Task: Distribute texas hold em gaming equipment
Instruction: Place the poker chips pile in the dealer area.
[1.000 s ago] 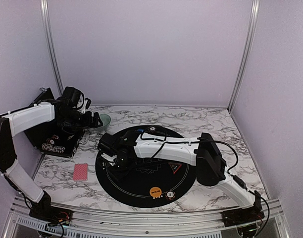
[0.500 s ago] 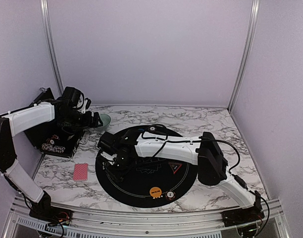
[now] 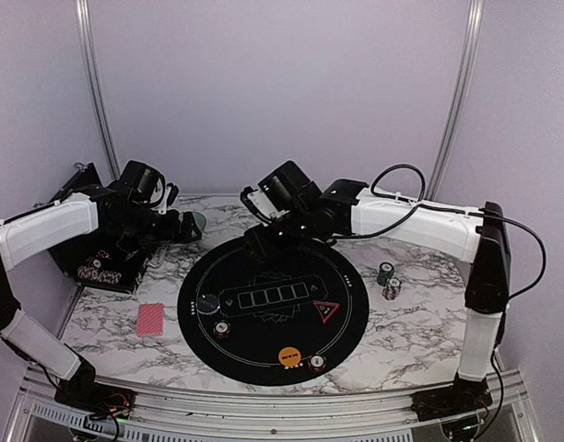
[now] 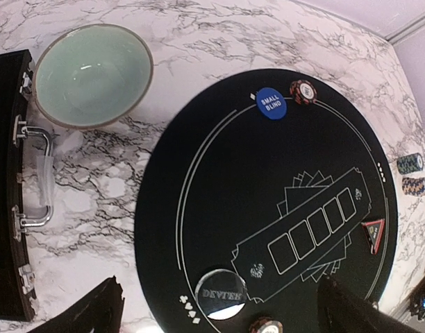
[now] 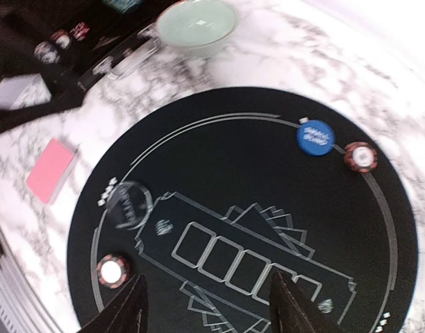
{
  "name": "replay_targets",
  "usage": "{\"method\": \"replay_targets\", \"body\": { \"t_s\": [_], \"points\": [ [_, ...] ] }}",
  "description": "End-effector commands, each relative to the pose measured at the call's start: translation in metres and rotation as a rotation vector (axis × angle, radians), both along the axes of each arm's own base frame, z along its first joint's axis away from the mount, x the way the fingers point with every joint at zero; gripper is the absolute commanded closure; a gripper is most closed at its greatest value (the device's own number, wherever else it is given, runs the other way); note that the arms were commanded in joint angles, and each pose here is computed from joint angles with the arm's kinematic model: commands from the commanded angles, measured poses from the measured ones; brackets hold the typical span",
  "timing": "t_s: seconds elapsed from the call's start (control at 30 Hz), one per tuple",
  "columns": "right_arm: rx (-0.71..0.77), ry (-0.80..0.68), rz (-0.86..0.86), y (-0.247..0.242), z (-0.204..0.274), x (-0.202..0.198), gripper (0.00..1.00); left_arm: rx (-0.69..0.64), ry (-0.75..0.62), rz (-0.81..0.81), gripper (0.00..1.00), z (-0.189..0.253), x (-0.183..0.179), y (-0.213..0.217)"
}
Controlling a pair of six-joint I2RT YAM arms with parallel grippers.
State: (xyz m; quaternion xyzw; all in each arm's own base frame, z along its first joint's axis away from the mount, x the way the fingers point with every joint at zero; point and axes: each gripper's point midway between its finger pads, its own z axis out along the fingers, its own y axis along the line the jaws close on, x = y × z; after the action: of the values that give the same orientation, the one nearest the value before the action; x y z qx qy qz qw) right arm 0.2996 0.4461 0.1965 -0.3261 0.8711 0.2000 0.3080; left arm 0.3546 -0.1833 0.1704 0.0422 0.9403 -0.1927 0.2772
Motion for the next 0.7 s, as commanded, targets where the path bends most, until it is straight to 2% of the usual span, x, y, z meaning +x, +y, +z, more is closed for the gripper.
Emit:
{"method": "replay_targets", "body": {
  "t_s": [0.0, 0.37, 0.67],
  "points": [
    [0.046, -0.129, -0.106, -0.027, 0.025, 0.043, 0.43, 0.040, 0.026, 0.030, 0.01, -0.001, -0.036, -0.006],
    [0.074, -0.189, -0.240, -0.087, 0.036, 0.092, 0.42, 0.117, 0.149, -0.017, 0.01, -0.053, -0.123, -0.049],
    [0.124, -0.260, -0.341, -0.121, 0.058, 0.101, 0.42, 0.233, 0.218, -0.085, 0.01, -0.094, -0.144, -0.075]
  ]
}}
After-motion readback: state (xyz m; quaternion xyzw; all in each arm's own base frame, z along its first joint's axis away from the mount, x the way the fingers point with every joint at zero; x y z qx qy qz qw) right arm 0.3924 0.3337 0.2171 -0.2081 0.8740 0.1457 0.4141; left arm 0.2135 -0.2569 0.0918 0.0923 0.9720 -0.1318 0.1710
